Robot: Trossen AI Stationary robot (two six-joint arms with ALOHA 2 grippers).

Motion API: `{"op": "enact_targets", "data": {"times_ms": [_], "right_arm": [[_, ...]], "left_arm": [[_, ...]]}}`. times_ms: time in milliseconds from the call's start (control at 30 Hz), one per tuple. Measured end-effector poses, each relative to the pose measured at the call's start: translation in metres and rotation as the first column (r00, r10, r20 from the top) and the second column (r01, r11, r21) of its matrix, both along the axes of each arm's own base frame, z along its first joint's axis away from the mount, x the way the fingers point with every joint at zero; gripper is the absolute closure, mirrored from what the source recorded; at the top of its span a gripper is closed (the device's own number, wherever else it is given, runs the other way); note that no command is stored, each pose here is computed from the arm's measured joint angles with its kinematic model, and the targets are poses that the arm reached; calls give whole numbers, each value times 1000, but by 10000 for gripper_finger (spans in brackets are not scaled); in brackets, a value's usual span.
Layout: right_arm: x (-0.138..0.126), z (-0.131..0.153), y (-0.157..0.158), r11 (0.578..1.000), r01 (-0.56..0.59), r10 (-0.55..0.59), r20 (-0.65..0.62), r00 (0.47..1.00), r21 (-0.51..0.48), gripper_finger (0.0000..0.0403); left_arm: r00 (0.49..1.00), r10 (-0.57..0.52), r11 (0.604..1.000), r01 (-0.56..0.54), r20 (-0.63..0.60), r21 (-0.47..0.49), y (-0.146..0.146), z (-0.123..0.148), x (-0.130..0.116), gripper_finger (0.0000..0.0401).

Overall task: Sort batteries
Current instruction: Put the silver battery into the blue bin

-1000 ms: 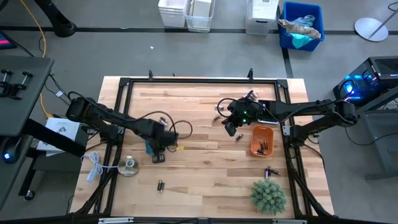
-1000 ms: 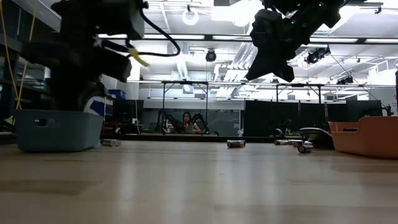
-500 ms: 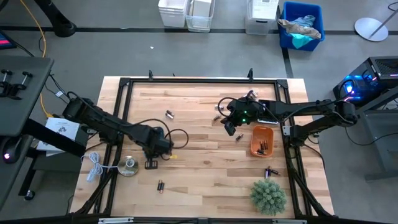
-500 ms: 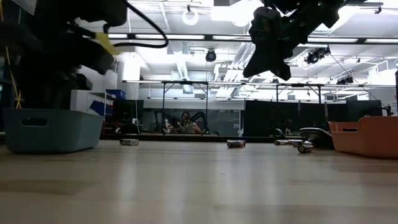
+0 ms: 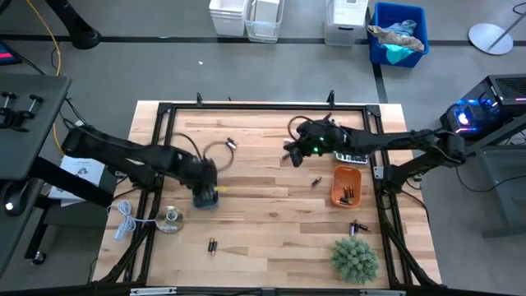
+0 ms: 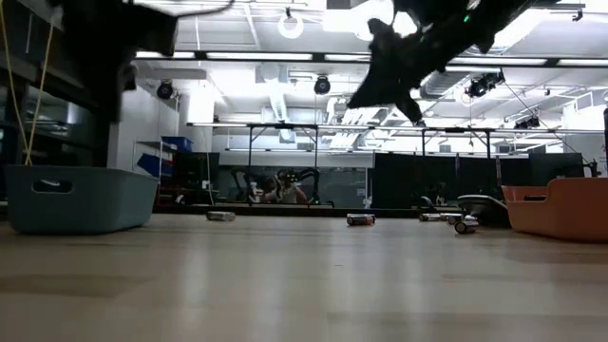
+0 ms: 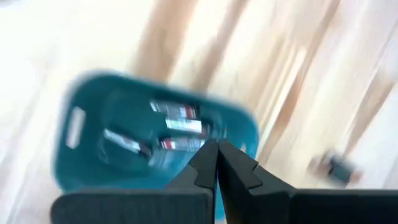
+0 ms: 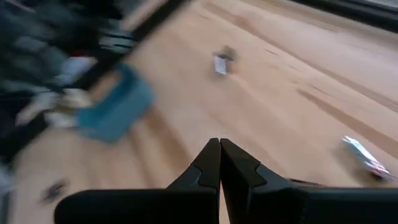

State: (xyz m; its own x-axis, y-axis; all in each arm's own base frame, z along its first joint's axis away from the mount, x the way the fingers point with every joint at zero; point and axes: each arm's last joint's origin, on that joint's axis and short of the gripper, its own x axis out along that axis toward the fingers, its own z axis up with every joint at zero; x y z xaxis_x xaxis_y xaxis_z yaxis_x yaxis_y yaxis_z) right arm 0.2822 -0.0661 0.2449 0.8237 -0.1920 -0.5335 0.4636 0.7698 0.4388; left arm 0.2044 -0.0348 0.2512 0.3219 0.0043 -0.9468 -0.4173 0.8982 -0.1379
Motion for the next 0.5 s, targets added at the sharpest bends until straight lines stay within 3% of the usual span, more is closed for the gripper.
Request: {"op": "enact_targets", "data": {"times_ms": [133, 267, 367, 500], "right_arm": [[6, -25, -42, 991, 129, -120, -180, 976, 37, 401], [4, -26, -102, 986, 166, -156, -435, 887, -16, 375], [-3, -23, -142, 976, 208, -207, -595, 776, -68, 331], [-25, -34, -184, 929, 358, -301, -754, 583, -94, 254]], "left_arm": [[976, 141, 990, -140, 167, -18, 16, 21, -2, 401], [937, 206, 978, -201, 282, -48, 30, 32, 4, 401], [917, 223, 975, -205, 331, -90, 35, 37, 10, 401], [897, 253, 966, -211, 363, -151, 35, 40, 13, 401]]}}
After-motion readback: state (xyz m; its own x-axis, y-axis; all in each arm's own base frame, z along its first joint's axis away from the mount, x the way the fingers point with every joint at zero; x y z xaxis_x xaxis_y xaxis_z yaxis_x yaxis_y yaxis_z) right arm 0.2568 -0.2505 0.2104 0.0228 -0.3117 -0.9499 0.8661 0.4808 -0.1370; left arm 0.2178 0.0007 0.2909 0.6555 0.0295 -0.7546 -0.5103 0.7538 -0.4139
